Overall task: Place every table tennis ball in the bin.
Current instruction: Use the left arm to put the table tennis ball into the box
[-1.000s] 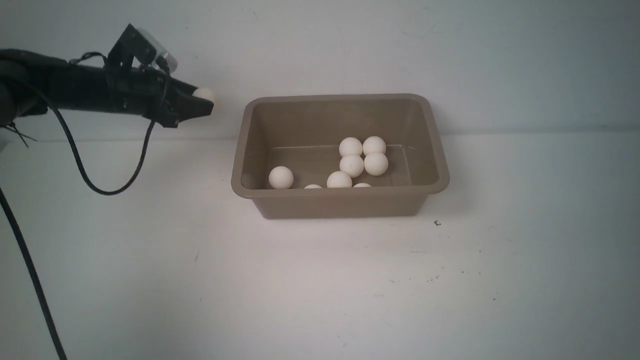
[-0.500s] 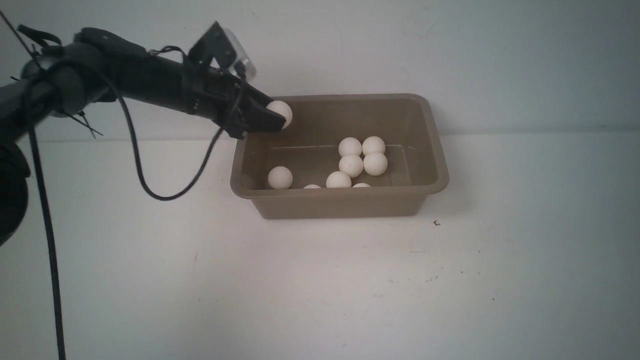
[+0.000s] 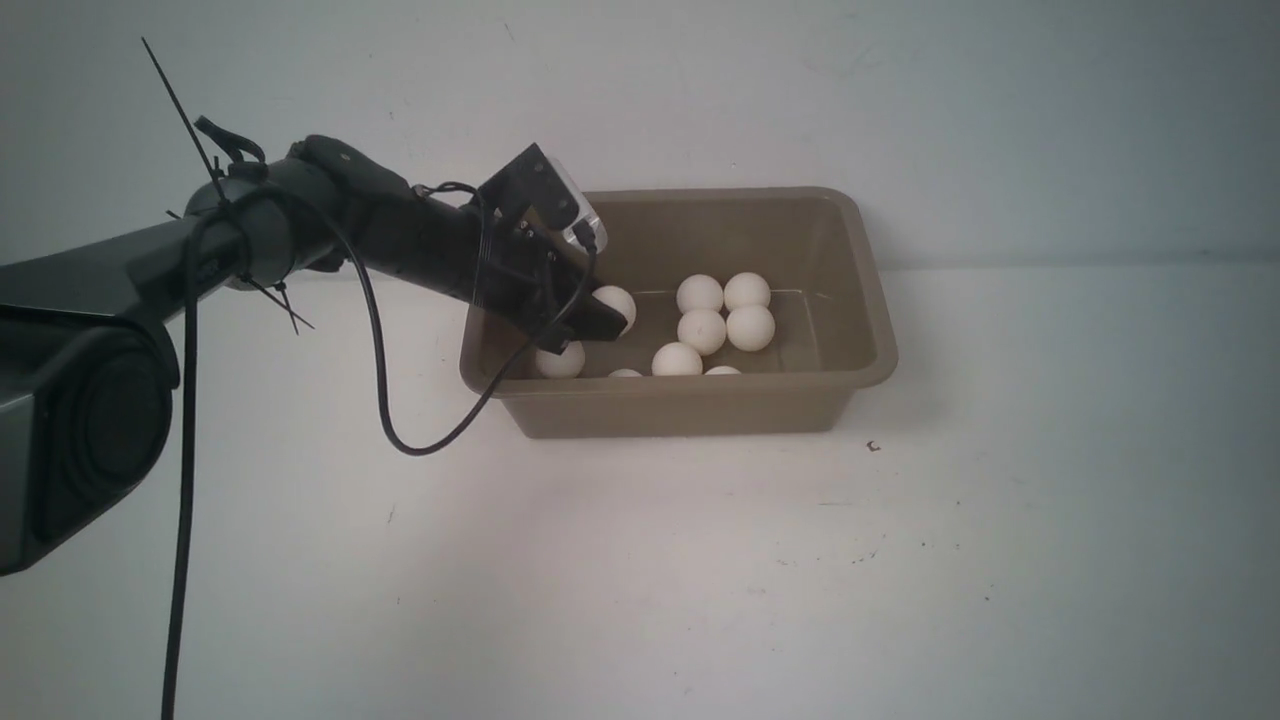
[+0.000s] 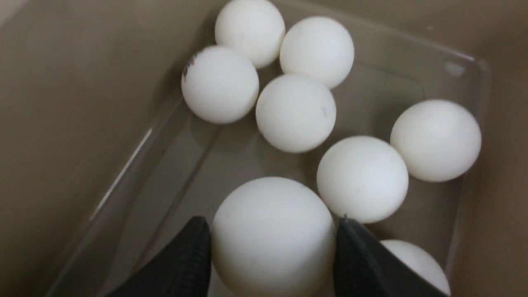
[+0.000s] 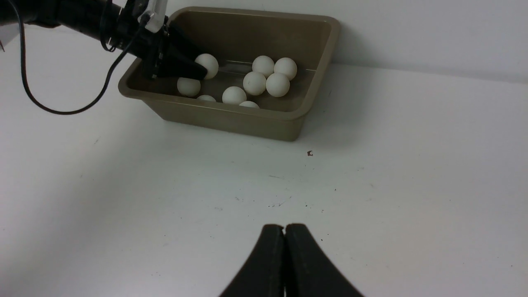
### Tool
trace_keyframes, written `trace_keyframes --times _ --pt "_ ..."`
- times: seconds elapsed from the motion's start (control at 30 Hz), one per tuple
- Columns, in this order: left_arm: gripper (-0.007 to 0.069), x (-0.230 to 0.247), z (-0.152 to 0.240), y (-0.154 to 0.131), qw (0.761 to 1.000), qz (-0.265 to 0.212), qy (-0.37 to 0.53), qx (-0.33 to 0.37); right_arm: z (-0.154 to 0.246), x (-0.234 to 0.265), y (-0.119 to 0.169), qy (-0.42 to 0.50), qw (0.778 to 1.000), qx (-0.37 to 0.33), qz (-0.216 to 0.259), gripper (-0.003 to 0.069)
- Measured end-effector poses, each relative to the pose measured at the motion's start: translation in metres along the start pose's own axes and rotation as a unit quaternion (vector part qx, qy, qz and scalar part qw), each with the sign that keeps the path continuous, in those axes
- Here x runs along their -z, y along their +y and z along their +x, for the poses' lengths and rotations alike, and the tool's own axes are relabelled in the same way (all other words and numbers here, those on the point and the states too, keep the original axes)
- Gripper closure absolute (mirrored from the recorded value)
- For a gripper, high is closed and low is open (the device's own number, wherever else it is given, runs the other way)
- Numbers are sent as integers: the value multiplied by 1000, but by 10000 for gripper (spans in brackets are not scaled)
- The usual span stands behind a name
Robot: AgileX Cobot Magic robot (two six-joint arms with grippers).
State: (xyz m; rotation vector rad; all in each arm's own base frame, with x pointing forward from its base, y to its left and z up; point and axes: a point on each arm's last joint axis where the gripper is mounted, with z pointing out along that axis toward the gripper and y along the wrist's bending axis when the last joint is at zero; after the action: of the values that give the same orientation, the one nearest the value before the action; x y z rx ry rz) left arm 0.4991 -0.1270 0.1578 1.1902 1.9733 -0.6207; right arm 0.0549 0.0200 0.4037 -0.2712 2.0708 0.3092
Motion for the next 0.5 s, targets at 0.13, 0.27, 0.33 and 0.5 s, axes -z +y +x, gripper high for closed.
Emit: trace_keyframes --times 0.13,0.27,0.33,0.5 --pt "272 -4 5 1 1000 2 4 7 0 0 0 0 1000 0 0 676" --pt "235 -4 5 1 1000 -1 5 7 0 0 0 0 1000 1 0 676" --pt "220 -4 5 2 1000 -3 5 7 0 0 0 0 1000 2 0 676" --pt "208 -2 0 3 1000 -9 0 28 0 0 0 0 1000 10 0 676"
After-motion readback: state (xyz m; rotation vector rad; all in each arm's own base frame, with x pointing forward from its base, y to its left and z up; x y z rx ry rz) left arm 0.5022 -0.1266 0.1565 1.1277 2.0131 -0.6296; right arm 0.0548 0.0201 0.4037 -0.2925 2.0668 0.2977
